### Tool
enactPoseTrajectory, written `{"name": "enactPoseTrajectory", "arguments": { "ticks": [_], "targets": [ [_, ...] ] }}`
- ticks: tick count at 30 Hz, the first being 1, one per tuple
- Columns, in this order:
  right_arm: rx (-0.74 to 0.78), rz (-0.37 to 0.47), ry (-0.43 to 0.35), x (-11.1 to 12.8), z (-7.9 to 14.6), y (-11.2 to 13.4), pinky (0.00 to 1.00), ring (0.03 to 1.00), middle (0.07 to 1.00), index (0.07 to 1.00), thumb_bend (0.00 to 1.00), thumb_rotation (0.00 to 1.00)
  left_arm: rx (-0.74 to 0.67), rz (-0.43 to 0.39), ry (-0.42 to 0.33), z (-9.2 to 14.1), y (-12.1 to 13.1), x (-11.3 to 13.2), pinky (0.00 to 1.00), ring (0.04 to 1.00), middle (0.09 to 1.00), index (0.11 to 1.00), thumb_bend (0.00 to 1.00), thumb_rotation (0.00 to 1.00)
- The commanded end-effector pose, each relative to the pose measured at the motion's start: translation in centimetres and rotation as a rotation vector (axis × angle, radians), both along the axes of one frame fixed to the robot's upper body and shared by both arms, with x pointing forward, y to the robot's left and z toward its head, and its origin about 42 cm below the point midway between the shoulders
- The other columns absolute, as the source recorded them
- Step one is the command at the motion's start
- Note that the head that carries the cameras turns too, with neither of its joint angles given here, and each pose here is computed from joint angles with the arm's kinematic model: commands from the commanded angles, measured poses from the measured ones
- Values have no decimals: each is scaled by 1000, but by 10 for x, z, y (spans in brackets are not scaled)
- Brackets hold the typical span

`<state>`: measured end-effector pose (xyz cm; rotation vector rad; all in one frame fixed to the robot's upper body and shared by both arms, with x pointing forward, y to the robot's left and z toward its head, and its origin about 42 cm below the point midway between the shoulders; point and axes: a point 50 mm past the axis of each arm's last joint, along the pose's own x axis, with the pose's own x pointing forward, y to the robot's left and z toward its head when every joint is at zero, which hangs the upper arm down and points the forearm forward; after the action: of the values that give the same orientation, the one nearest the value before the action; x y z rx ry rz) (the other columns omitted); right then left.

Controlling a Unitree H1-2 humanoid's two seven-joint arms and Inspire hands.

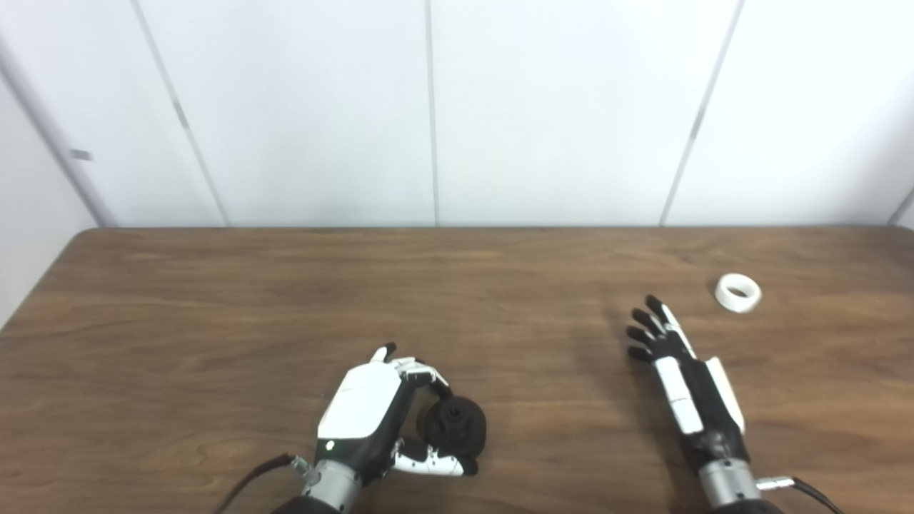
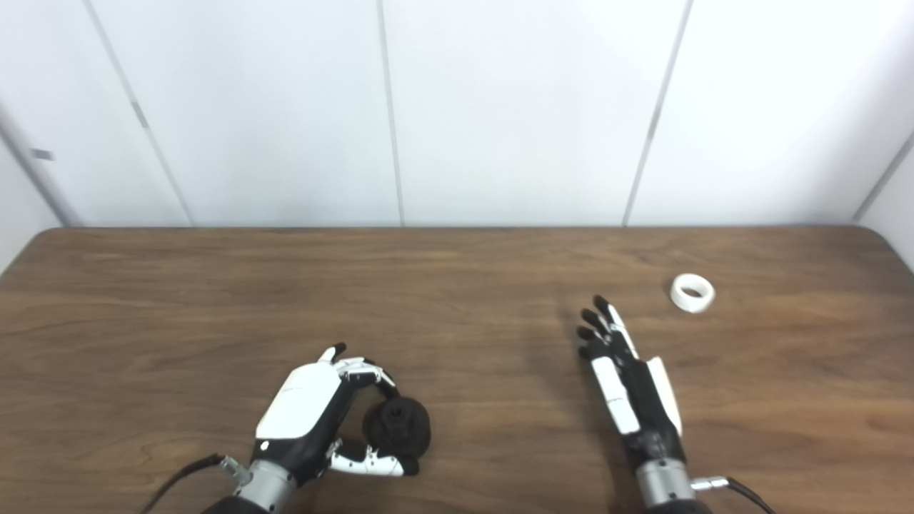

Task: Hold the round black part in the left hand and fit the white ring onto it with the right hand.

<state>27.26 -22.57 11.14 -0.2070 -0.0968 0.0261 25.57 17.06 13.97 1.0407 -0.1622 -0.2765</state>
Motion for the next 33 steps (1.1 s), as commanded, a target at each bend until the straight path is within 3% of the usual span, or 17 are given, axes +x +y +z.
{"name": "enactPoseTrajectory", "arguments": {
  "ticks": [1,11,29,31,33],
  "targets": [
    [23,-11,80,-16,-20,8,819,875,921,967,504,1000,17,-35,-12,0,-5,-6,1000,851,744,483,523,54],
    [26,-15,79,-18,-9,12,822,869,930,962,523,1000,17,-71,58,-13,-11,-29,1000,861,745,483,522,56],
    [-15,-37,75,-20,11,-1,827,889,889,902,492,1000,4,-36,60,-40,-8,-42,1000,850,751,485,519,55],
    [-28,-47,63,-18,17,-3,805,883,883,884,485,972,3,-33,61,-41,-7,-43,1000,850,750,485,520,55],
    [-36,-60,52,-16,24,-5,783,877,881,868,499,849,-2,-27,69,-43,-6,-43,1000,854,755,485,521,55]
  ]
}}
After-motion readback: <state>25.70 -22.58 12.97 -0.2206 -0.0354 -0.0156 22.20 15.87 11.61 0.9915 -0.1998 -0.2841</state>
